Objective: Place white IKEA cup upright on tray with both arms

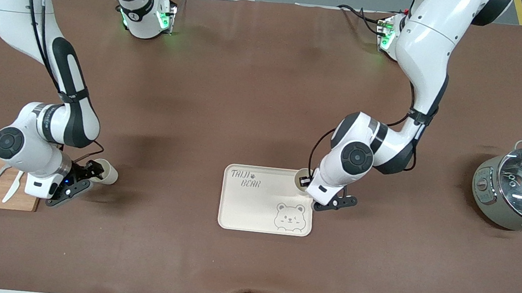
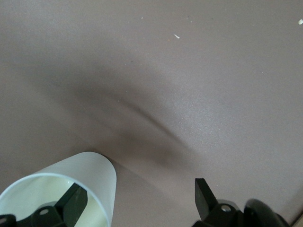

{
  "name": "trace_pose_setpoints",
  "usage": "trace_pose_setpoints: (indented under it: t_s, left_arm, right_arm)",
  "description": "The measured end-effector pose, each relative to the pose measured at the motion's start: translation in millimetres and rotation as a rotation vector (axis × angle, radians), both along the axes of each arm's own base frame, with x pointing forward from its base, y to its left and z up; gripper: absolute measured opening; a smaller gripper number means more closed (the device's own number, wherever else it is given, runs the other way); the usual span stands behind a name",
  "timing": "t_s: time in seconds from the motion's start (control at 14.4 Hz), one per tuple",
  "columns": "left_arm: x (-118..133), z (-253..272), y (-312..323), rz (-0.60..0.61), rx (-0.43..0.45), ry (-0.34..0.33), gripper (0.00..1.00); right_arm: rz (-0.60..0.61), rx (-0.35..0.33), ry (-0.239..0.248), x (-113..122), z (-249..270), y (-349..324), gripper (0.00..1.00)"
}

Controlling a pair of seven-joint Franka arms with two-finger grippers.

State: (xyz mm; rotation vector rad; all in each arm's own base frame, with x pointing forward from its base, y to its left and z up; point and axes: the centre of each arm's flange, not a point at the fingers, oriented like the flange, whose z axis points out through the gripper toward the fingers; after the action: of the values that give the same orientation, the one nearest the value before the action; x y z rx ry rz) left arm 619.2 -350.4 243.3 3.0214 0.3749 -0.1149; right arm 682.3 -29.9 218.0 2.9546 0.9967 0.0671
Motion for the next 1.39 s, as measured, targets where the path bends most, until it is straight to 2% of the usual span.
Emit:
trace_pose_setpoints:
  t_s: [0.42, 0.56, 0.69, 0.76, 0.9, 0.97, 1.11, 1.25, 1.32, 1.39]
  left_arm:
    - [-2, -11, -14, 0.007, 0.002, 0.008, 0.04]
    - [-1, -14, -15, 0.008, 0.002, 0.009, 0.04]
    - [-2, -19, -15, 0.008, 0.004, 0.014, 0.04]
    - [-2, -20, -15, 0.007, 0.005, 0.016, 0.04]
    - [-3, -24, -16, 0.005, 0.007, 0.02, 0.04]
    - [-4, -26, -17, 0.003, 0.009, 0.023, 0.04]
    - [-5, -30, -18, 0.002, 0.011, 0.027, 0.04]
    - [-5, -32, -18, 0.001, 0.012, 0.03, 0.04]
    - [-5, -33, -18, 0.002, 0.012, 0.03, 0.04]
    - [-5, -34, -18, 0.002, 0.011, 0.027, 0.04]
  right_arm:
    - [0.002, 0.001, 0.0, 0, 0, 1, 1.0]
    - [0.003, 0.001, -0.001, 0, 0, 2, 0.96]
    - [0.004, 0.001, -0.001, 0, 0, 3, 0.77]
    - [0.004, 0.001, -0.001, 0, 0, 3, 0.7]
    - [0.005, 0.001, -0.001, 0, 0, 3, 0.61]
    - [0.005, 0.001, -0.001, 0, 0, 3, 0.61]
    - [0.005, 0.001, -0.001, 0, 0, 3, 0.45]
    - [0.005, 0.001, -0.001, 0, 0, 3, 0.43]
    - [0.006, 0.001, -0.001, 0, 0, 4, 0.29]
    - [0.007, 0.002, -0.001, 0, 0, 5, 0.26]
